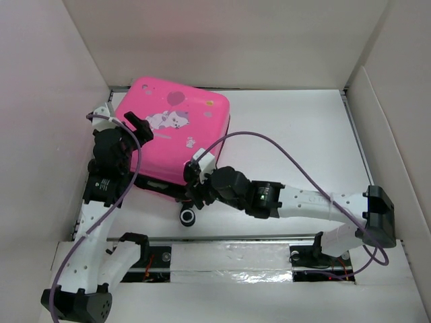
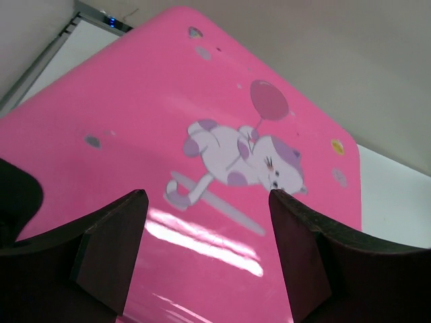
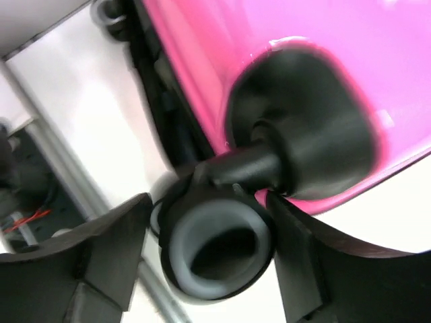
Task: Pack the luggage
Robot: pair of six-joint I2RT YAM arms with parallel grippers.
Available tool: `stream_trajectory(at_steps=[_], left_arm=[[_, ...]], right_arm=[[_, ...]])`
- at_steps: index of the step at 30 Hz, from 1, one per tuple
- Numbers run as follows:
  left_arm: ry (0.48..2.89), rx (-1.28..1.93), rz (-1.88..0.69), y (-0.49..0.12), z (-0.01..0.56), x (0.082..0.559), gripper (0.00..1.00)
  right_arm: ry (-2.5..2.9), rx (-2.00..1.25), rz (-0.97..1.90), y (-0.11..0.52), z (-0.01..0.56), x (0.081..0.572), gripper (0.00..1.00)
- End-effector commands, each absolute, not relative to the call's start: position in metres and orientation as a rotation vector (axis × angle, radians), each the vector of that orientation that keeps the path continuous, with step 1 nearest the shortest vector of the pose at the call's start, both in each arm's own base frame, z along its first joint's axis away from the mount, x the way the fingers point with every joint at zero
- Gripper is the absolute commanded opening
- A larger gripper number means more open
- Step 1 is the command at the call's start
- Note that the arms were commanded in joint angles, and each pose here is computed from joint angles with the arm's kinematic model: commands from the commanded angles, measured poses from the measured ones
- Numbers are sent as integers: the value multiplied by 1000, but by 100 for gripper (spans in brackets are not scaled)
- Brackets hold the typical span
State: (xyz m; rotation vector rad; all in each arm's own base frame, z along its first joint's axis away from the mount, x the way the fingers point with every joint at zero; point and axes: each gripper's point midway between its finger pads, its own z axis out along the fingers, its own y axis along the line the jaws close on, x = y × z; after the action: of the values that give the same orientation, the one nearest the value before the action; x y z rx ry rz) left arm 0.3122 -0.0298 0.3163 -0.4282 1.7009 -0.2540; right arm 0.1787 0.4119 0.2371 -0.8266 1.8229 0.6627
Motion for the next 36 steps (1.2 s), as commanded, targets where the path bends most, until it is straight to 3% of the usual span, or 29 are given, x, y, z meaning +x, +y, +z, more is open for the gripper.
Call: stream_trajectory(at_steps=[1, 5, 11, 12, 13, 16, 19, 20, 23, 24, 25, 28, 36], left_arm=[[1610, -496, -205, -9, 342, 313, 70], [1613, -533, -208, 0, 339, 321, 70], [1626, -600, -168, 12, 342, 353, 71], [1638, -647, -97, 26, 334, 362, 74], [1623, -659, -75, 33, 343, 368, 74], [1673, -706, -10, 58, 334, 389, 75], [1729, -762, 57, 83, 313, 409, 74], [1748, -782, 74, 90, 307, 412, 74], [1789, -848, 106, 122, 289, 424, 73], [1844, -846, 75, 124, 274, 434, 72], [1839, -861, 72, 136, 279, 438, 71], [1925, -862, 148, 147, 262, 448, 71], [2068, -887, 234, 173, 229, 464, 71]], right_arm=[[1596, -808, 975, 457, 319, 133, 17], [1689, -871, 1061, 476, 258, 114, 15], [1742, -831, 1028, 467, 230, 118, 16], [1715, -804, 1027, 450, 239, 118, 21], [1696, -778, 1015, 440, 246, 121, 44], [1657, -686, 948, 397, 266, 135, 86], [1688, -591, 861, 349, 264, 157, 93], [1684, -551, 845, 336, 264, 166, 93], [1695, -425, 801, 295, 250, 202, 41], [1710, -388, 789, 288, 244, 214, 19], [1729, -333, 736, 272, 237, 237, 14], [1826, -310, 699, 273, 207, 266, 6], [1927, -209, 758, 308, 166, 346, 8]])
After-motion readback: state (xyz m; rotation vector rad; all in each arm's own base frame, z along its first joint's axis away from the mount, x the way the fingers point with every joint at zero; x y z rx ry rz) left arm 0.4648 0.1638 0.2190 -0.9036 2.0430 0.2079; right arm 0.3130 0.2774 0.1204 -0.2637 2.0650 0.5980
